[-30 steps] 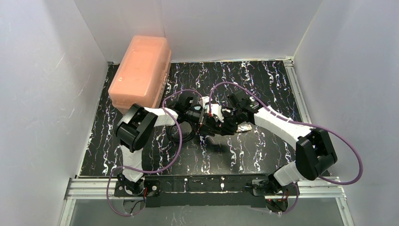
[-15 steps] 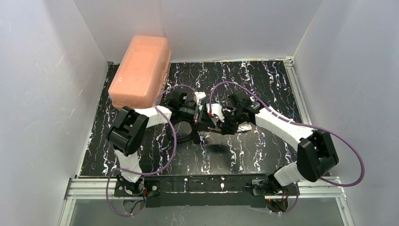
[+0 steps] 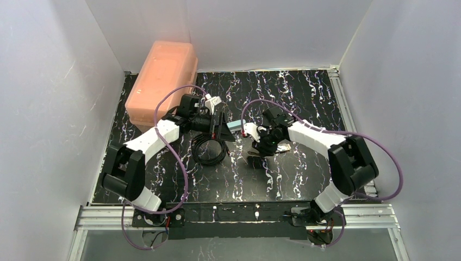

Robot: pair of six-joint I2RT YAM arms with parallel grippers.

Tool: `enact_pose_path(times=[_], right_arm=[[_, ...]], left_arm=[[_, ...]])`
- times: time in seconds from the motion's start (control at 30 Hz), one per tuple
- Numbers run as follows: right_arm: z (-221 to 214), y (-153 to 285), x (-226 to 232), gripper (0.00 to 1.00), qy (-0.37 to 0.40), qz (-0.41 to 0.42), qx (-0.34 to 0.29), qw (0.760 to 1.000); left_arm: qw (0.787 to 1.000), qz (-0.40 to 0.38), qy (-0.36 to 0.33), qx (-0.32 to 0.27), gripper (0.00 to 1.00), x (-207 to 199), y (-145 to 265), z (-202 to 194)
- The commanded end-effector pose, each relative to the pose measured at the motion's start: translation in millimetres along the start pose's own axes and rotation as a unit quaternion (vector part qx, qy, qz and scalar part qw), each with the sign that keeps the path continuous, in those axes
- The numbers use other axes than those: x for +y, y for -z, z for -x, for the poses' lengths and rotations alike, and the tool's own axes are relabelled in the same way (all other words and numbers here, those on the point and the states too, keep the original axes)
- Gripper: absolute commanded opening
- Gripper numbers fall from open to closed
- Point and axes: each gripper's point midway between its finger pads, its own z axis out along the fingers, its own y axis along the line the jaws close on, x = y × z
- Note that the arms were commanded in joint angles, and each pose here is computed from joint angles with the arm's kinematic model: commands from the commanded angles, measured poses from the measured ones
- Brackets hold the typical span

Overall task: Load the staples into the stapler
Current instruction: Close the stapler at the center of the board, then place the stapler at the center of the board.

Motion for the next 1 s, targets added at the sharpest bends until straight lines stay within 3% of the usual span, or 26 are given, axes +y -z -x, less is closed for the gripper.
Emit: enact_pose_path(times=[0.0, 0.43, 0.73, 0.97], right_arm=[[-0.6, -14.8, -14.4, 0.04, 0.016, -0.005, 0.004, 1.000], [-8.8, -36.8, -13.3, 0.12, 0.012, 0.010, 0.013, 1.000], [-17.4, -41.2, -11.2, 0.36, 0.022, 0.000, 0.027, 0.999], [-14.8, -37.1, -12.0, 0.49, 0.027, -0.008, 0.023, 0.999]], left_arm=[[0.998, 0.028, -0.052, -0.011, 0.99, -12.0, 17.6, 7.7], [0.996, 0.061, -0.053, -0.035, 0.99, -6.2, 36.0, 14.7], [0.994, 0.073, -0.059, -0.051, 0.99, -5.0, 46.6, 24.6], [0.990, 0.097, -0.079, -0.061, 0.99, -4.1, 55.9, 33.8]])
